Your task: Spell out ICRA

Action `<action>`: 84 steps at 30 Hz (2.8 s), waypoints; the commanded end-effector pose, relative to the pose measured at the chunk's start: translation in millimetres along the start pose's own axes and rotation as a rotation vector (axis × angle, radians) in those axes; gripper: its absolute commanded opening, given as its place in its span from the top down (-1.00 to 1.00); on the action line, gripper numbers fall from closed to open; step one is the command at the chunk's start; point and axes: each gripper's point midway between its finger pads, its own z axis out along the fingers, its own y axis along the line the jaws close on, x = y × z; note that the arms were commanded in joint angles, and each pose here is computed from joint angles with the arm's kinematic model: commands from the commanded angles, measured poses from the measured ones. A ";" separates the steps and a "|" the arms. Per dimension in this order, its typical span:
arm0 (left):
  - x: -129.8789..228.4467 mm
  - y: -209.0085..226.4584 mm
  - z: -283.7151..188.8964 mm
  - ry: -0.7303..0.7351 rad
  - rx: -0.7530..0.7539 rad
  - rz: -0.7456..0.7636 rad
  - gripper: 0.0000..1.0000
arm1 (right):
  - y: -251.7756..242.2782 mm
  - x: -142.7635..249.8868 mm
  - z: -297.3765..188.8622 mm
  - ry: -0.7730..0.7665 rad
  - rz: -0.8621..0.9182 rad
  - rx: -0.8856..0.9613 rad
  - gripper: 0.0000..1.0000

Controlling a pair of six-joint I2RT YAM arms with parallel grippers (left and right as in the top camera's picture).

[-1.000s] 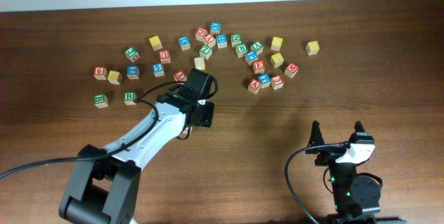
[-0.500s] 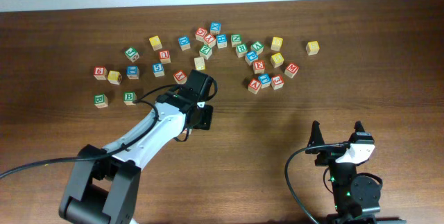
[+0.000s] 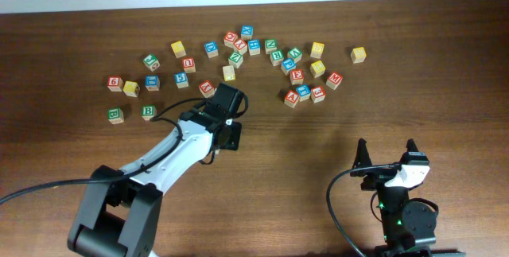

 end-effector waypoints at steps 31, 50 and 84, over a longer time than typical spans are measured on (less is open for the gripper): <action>50.7 8.2 2.2 0.195 -0.022 0.019 0.96 | -4.0 2.0 -0.1 0.002 -0.007 0.018 -0.97; 42.0 10.6 3.7 0.155 -0.047 -0.063 0.98 | -4.0 2.1 -0.1 0.003 -0.007 0.018 -0.97; -5.0 4.9 -32.6 0.102 0.019 -0.117 0.15 | -4.0 2.1 -0.1 0.003 -0.007 0.018 -0.97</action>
